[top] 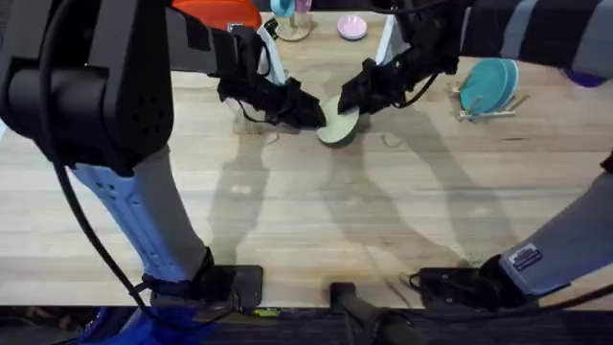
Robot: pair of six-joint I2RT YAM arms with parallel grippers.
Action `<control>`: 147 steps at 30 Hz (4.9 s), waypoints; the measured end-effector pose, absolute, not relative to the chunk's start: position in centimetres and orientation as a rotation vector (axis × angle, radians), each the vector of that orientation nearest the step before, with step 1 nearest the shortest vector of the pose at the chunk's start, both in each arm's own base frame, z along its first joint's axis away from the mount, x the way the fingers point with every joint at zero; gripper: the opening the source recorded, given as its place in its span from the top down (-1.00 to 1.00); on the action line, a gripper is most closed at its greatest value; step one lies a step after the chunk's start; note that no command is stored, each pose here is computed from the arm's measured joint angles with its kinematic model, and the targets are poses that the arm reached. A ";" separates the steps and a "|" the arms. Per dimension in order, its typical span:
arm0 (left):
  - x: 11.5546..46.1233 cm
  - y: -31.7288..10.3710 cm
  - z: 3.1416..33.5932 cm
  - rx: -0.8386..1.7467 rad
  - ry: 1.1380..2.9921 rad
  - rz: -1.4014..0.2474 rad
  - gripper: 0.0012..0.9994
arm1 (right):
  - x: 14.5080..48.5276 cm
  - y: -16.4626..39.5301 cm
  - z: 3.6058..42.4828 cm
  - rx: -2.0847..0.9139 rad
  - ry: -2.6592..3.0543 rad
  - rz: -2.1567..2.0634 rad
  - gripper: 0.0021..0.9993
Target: Pick up the plates from the table one by one and place each into a slot on the dish rack.
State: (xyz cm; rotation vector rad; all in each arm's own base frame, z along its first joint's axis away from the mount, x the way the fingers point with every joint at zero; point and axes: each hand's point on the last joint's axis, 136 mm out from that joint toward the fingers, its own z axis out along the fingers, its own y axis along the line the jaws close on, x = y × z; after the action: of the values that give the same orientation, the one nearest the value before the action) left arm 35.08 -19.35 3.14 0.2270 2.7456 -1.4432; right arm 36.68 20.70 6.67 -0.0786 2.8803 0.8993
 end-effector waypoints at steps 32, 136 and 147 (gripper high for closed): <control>29.7 -12.4 18.7 0.510 2.605 -0.612 0.92 | 34.0 14.5 17.7 -0.499 2.617 0.357 0.95; 25.2 -8.2 24.0 0.460 2.491 -0.313 -0.99 | 26.6 -14.9 31.3 0.169 2.273 -0.408 0.95; 25.2 -8.2 24.0 0.460 2.491 -0.313 -0.99 | 27.9 -15.5 30.0 0.157 2.308 -0.386 0.95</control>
State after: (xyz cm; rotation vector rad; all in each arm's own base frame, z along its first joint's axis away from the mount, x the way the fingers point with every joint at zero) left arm 25.18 -8.24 24.01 0.4599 2.4914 -0.3126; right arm 27.92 -15.51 30.00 0.1567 2.3079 -0.3856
